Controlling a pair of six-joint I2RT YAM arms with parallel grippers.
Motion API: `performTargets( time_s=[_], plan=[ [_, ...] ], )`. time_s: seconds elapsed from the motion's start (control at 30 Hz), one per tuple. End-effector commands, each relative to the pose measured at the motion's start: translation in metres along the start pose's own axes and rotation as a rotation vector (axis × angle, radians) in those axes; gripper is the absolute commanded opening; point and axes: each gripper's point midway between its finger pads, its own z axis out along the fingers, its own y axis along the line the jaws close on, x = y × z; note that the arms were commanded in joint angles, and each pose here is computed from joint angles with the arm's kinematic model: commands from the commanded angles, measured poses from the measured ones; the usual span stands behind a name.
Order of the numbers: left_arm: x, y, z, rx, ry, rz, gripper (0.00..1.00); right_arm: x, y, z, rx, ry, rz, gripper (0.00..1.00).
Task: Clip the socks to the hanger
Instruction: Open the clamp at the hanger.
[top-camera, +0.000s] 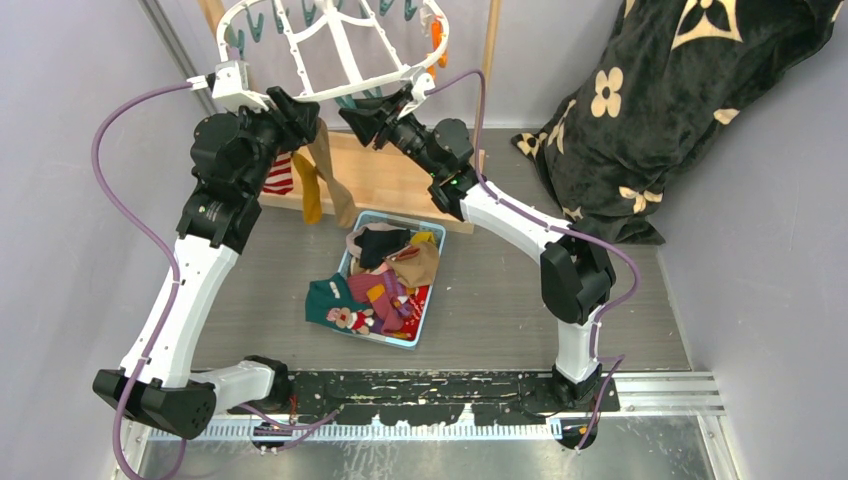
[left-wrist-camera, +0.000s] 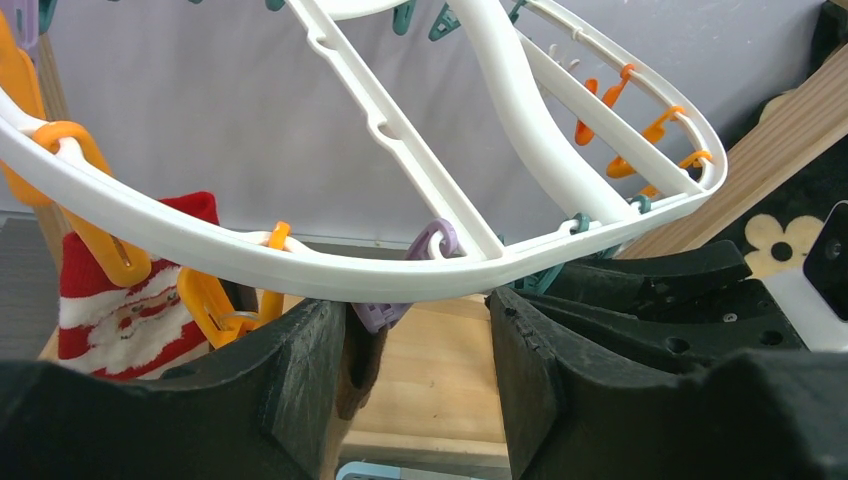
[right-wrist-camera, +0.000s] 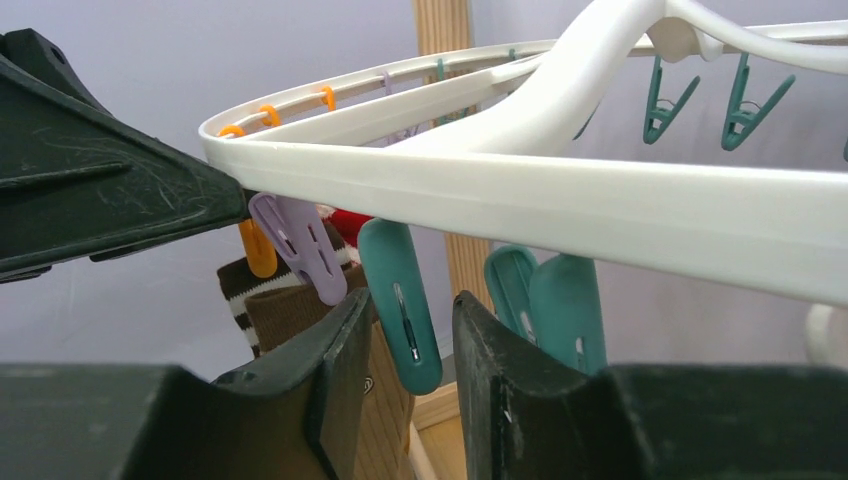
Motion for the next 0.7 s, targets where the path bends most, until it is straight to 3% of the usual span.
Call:
performTargets(
  time_s=[0.0,0.3,0.53,0.6,0.67],
  plan=[
    [-0.046,-0.012,-0.01,0.03,-0.131,0.008,0.56,-0.047,0.022,0.008,-0.068,-0.101,-0.034,0.39],
    [-0.049,-0.017,-0.014,0.044,-0.123,0.0,0.58,-0.05,0.033,0.008,-0.078,-0.091,-0.05,0.1],
    [-0.038,-0.062,-0.044,0.27,0.003,-0.1,0.74,-0.056,0.054,0.007,-0.094,-0.1,-0.087,0.09],
    [-0.031,-0.069,-0.048,0.295,0.046,-0.133,0.83,-0.06,0.061,0.009,-0.098,-0.107,-0.089,0.09],
    [-0.029,-0.072,-0.047,0.295,0.058,-0.154,0.85,-0.061,0.068,0.011,-0.099,-0.113,-0.094,0.09]
  ],
)
